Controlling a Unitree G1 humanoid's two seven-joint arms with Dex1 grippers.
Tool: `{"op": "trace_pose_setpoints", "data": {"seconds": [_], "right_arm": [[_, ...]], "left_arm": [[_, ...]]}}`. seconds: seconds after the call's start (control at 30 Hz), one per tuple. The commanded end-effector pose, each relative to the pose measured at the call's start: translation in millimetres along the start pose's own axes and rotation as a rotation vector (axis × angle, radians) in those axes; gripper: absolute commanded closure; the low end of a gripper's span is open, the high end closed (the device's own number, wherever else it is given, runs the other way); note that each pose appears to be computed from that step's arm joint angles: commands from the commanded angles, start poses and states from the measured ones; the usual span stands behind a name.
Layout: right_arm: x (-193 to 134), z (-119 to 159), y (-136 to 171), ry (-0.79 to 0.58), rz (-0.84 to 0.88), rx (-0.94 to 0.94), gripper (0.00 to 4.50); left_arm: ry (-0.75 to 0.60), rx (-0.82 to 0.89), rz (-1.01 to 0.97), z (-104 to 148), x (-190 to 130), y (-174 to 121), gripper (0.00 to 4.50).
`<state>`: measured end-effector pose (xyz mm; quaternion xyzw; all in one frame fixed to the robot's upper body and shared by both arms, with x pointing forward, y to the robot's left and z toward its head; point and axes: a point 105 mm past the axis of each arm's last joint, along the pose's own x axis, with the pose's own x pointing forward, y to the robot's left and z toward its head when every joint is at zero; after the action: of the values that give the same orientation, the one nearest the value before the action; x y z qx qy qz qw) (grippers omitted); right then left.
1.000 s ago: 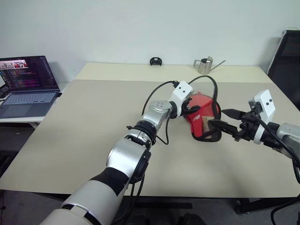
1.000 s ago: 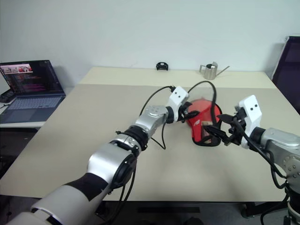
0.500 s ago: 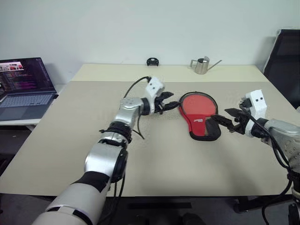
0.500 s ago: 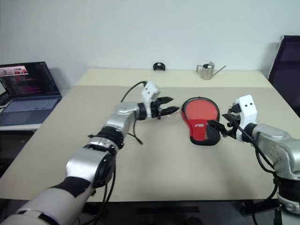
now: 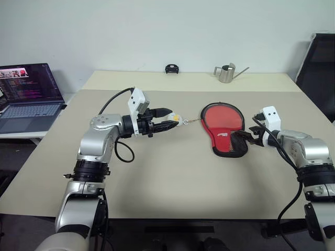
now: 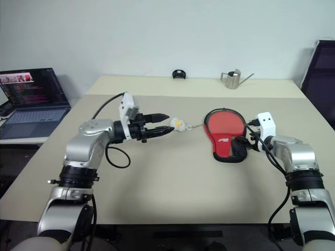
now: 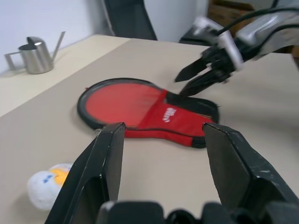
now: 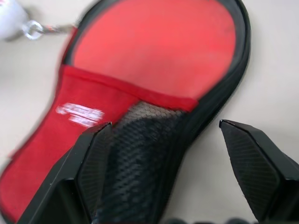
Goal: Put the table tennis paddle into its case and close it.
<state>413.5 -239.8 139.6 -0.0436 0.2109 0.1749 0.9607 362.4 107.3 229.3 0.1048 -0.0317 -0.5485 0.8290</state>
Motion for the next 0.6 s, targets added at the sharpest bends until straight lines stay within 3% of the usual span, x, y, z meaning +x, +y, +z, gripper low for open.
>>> {"op": "trace_pose_setpoints", "data": {"seconds": [0.03, 0.6], "right_arm": [[5, 9, -4, -0.023, 0.009, -0.018, 0.51], [37, -7, 17, 0.08, 0.113, 0.041, 0.51]], "left_arm": [[-0.031, 0.033, -0.001, 18, -4, -4, 1.62], [0.001, 0.055, 0.035, 18, -9, 1, 1.62]]}}
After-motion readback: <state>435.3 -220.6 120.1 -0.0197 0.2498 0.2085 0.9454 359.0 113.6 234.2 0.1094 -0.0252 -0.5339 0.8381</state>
